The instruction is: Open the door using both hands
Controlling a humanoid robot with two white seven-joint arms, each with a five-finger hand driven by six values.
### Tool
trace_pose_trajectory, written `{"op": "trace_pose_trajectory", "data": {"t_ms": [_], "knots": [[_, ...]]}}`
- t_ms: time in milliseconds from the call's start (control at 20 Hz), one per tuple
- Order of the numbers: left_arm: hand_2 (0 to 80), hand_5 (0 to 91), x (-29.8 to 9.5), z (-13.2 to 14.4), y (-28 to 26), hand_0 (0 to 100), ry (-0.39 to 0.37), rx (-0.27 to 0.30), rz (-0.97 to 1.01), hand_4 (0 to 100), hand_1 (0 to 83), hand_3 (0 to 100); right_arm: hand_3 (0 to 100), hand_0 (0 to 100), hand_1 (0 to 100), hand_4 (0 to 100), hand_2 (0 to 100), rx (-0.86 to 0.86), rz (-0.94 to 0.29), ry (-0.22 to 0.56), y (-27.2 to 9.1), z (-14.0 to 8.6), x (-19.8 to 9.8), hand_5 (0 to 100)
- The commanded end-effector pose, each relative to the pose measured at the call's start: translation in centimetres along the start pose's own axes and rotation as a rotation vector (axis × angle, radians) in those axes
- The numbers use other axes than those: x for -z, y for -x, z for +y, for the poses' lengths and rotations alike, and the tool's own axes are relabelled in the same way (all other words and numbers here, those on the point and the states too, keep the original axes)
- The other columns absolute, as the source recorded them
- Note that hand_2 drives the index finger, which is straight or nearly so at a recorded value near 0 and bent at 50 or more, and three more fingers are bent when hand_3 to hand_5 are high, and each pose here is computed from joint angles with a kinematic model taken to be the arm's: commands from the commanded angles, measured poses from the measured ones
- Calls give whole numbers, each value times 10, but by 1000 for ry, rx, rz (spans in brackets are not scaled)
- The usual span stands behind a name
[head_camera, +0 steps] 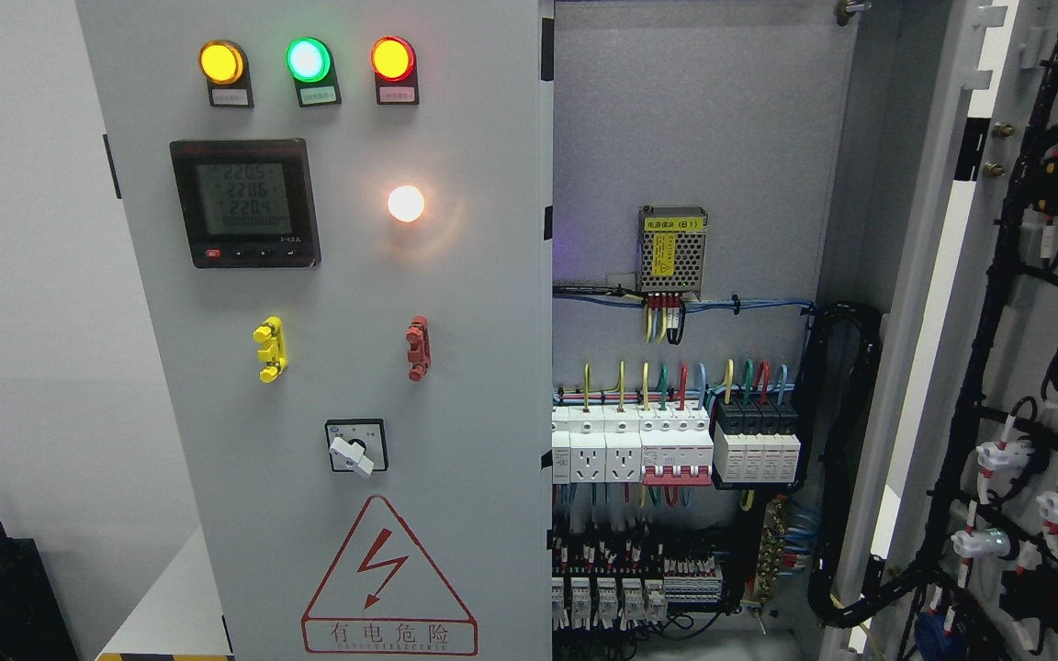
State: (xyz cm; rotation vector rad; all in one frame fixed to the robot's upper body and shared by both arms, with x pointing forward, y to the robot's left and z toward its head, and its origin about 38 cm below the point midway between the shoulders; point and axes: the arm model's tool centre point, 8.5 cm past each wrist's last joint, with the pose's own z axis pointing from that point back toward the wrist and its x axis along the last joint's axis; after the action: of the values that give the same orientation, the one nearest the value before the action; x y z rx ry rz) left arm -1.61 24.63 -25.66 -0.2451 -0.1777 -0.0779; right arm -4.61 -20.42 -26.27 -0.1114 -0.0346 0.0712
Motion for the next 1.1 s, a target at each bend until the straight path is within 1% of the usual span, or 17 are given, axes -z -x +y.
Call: {"op": "trace_pose_trajectory", "data": {"t_ms": [0,100,250,450,550,701,851,951,1051], "knots": [[0,0,2,-8,-1,0,7,-26,-10,32,0,0,0,107,0,0,0,6,-13,0,-5,0,0,0],[0,0,2,-8,0,0,8,-22,-7,32,0,0,0,107,0,0,0,11,-51,-3,-15,1,1,0],[0,0,2,-8,2,0,10,-14,-1,32,0,0,0,107,0,0,0,22,-82,-1,-20,0,1,0],[0,0,2,-8,2,0,11,-18,-1,31,0,0,0,107,0,0,0,47,-203,2,-47,-4,-3,0],[0,0,1,-7,3,0,9,-19,-1,31,0,0,0,107,0,0,0,46,-259,21,-60,-18,-4,0],[0,0,2,-8,2,0,10,-31,-8,31,0,0,0,107,0,0,0,41,-328,58,-65,-45,-10,0],[0,0,2,-9,2,0,13,-31,-8,31,0,0,0,107,0,0,0,30,-484,83,-67,-70,-33,0],[0,0,2,-9,2,0,12,-35,-11,31,0,0,0,107,0,0,0,15,-576,87,-77,-79,-52,0],[0,0,3,-13,2,0,17,-38,-12,31,0,0,0,107,0,0,0,19,-636,79,-82,-77,-68,0]]}}
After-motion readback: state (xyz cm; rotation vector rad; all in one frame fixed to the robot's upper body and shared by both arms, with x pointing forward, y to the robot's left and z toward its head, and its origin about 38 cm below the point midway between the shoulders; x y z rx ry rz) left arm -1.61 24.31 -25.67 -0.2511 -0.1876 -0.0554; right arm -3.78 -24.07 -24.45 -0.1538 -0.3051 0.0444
